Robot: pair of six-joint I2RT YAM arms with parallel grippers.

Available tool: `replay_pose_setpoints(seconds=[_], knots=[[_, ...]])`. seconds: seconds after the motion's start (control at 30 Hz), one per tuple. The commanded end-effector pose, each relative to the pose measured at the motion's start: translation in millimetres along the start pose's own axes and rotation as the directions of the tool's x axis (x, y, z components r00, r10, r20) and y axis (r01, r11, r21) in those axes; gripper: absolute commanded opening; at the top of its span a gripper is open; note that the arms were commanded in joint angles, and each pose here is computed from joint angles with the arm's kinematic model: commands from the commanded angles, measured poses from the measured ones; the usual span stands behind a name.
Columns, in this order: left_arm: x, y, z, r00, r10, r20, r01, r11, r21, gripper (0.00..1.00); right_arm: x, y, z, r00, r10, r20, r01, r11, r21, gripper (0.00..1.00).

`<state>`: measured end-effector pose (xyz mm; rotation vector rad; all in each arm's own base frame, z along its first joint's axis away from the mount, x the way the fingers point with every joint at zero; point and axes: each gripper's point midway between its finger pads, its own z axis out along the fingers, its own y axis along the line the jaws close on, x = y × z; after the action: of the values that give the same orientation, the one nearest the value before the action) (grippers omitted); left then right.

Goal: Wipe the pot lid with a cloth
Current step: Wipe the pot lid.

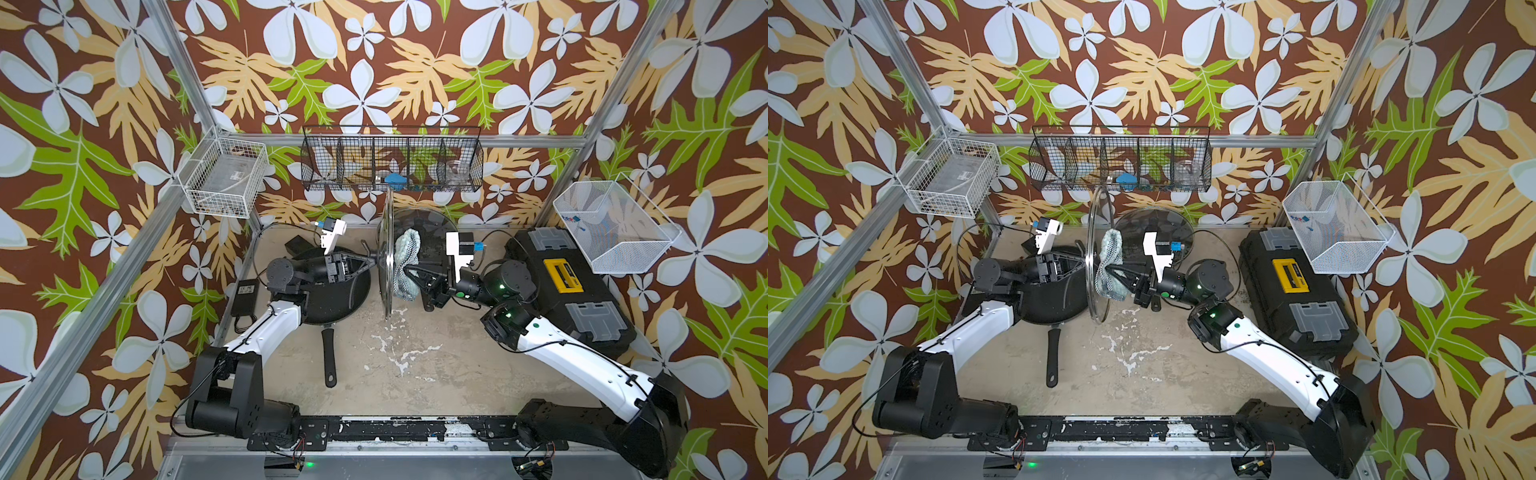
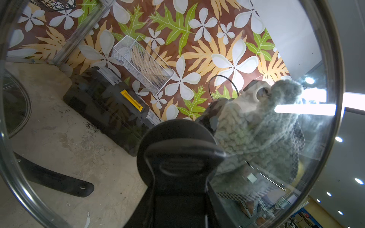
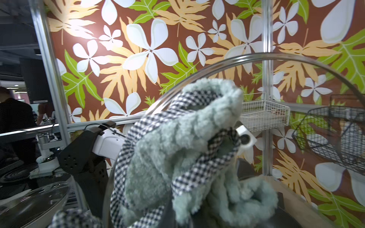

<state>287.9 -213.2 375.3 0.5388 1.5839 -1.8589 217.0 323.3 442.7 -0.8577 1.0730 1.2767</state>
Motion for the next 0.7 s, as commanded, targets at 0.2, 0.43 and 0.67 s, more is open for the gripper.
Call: replay_pose_setpoints(seconds=[0.2, 0.43, 0.67], knots=[[-11.7, -26.3, -1.8, 0.992, 0.103, 0.073, -0.108, 0.992, 0.069, 0.00, 13.9, -79.5, 11.4, 0.999, 0.013, -0.034, -0.003, 0.956, 0.293, 0.00], [-11.2, -37.9, -2.6, 0.992, 0.103, 0.075, -0.111, 0.987, 0.113, 0.00, 44.7, -152.6, 12.1, 0.989, 0.135, -0.055, -0.098, 0.895, 0.435, 0.00], [-14.8, -41.2, -3.1, 0.990, 0.109, 0.092, -0.119, 0.986, 0.114, 0.00, 90.5, -140.2, -3.9, 0.971, 0.193, -0.143, -0.119, 0.903, 0.413, 0.00]])
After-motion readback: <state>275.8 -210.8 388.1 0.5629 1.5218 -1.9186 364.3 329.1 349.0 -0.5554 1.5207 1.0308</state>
